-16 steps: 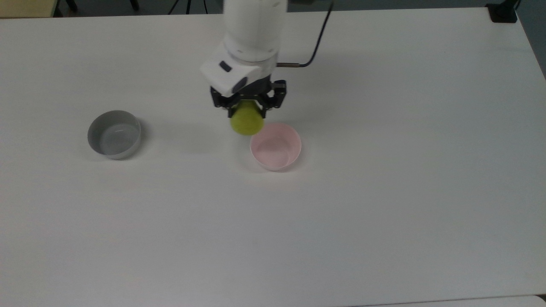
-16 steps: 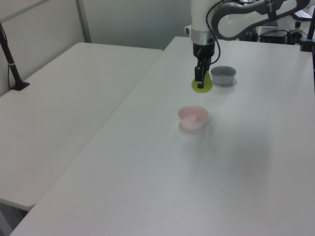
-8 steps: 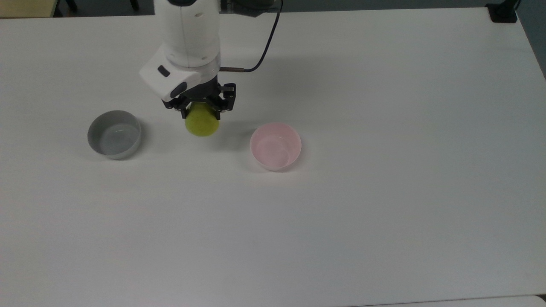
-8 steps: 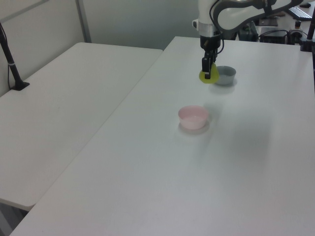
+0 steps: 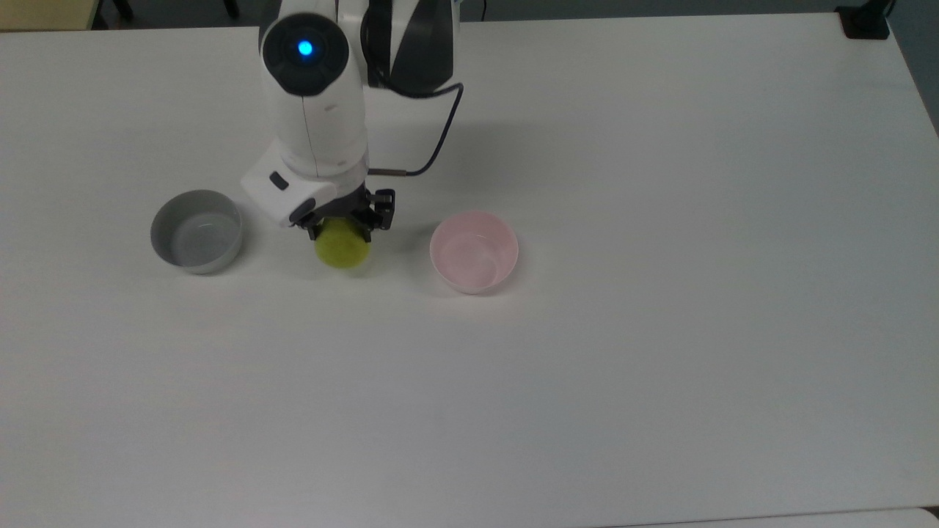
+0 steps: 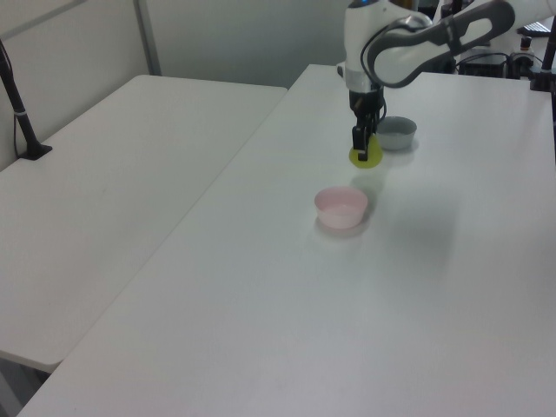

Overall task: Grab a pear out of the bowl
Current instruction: 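Carry the pear toward the grey bowl and lower it to the table, then open the gripper to release the pear on the table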

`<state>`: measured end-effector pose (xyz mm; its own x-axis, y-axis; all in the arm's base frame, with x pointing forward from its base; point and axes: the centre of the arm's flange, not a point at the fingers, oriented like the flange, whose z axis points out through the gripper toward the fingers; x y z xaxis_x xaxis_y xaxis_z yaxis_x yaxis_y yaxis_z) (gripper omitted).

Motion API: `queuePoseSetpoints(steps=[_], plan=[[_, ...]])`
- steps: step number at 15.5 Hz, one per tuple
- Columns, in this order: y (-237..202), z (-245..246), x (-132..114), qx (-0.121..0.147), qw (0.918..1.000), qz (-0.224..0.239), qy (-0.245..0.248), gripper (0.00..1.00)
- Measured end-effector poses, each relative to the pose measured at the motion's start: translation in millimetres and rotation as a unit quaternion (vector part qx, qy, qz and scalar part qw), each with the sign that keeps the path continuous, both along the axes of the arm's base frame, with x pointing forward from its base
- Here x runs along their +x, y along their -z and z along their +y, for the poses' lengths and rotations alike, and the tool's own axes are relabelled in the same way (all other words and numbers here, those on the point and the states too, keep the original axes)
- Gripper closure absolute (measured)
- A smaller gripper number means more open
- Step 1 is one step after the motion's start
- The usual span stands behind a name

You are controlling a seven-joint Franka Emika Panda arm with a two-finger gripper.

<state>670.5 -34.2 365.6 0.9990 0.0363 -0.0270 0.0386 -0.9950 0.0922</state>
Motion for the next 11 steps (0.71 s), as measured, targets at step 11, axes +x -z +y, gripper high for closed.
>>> queuePoseSetpoints(steps=[11], plan=[[25, 1, 5, 0.000, 1.0000, 0.005, -0.002, 0.00]])
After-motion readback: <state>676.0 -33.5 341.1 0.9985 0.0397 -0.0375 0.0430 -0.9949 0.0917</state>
